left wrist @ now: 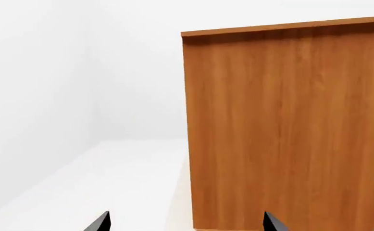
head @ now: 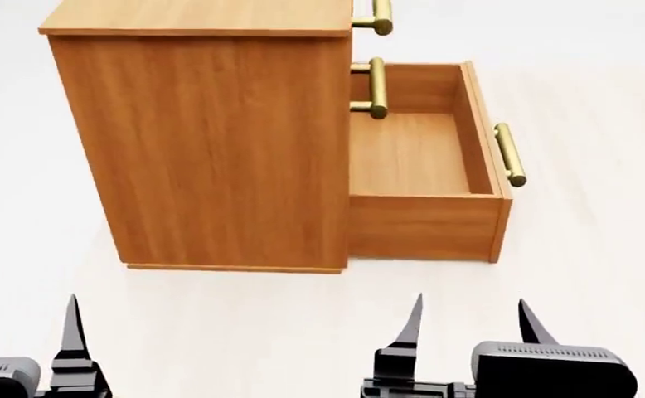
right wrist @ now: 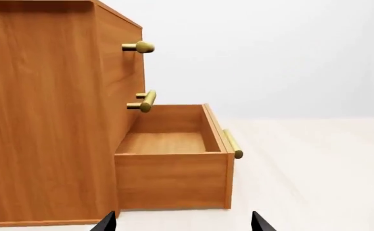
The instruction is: Close the bottom drawer of the cabinet.
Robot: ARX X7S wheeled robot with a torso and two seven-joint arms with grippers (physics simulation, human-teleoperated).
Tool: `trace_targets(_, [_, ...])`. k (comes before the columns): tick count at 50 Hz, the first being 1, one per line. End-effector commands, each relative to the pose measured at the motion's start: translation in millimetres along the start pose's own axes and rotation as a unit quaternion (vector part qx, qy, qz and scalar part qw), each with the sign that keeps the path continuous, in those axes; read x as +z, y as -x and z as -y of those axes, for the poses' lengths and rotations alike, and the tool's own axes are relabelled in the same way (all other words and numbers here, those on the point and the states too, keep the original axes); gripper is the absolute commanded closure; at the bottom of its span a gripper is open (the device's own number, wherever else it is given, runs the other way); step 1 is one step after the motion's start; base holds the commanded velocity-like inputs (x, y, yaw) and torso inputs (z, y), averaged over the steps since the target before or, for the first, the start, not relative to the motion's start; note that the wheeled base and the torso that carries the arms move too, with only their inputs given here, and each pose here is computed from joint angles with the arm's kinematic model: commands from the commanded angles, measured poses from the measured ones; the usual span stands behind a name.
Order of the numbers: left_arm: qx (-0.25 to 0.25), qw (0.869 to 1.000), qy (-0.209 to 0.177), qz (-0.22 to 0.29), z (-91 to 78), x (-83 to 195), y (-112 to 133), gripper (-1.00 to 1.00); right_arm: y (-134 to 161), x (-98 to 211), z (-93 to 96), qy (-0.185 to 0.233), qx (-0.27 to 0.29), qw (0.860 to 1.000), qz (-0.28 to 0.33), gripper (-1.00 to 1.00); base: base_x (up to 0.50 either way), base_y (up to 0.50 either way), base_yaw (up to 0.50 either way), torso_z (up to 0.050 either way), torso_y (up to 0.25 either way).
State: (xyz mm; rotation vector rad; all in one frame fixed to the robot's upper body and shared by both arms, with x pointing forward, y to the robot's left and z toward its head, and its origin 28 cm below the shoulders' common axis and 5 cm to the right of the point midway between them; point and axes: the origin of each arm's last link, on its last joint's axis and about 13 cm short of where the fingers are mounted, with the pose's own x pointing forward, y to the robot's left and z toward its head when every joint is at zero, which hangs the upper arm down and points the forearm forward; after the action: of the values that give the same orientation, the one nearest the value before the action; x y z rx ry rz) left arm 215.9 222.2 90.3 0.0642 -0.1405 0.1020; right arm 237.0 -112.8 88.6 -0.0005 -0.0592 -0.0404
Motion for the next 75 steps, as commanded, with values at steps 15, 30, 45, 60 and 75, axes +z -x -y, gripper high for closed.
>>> trace_targets(15, [0.001, 1.000, 0.003, 0.000, 0.6, -0.9, 0.6, -1.00, -0.7, 1.5, 0.0, -0.001, -0.001, 1.000, 0.000, -1.00, 0.50, 0.00, 0.00, 0.000, 0.000])
trace_targets(30, [0.000, 1.000, 0.003, -0.004, 1.0, -2.7, 1.3, -1.00, -1.5, 1.9, 0.7, 0.009, -0.016, 1.000, 0.006, -1.00, 0.49, 0.00, 0.00, 0.000, 0.001])
trace_targets(45, [0.002, 1.000, 0.004, -0.006, -0.1, -5.2, 2.5, -1.00, 4.0, 58.8, 7.5, 0.041, -0.035, 0.998, 0.015, -1.00, 0.00, 0.00, 0.00, 0.000, 0.000])
trace_targets(60, [0.003, 1.000, 0.007, -0.008, -0.7, -8.1, 3.4, -1.00, -15.6, 95.2, 47.5, 0.054, -0.067, 0.996, 0.017, -1.00, 0.00, 0.00, 0.00, 0.000, 0.000])
trace_targets(75, [0.004, 1.000, 0.006, -0.009, -1.3, -10.1, 3.5, -1.00, -27.6, 63.7, 91.4, 0.084, -0.102, 0.991, -0.003, -1.00, 0.00, 0.00, 0.00, 0.000, 0.000])
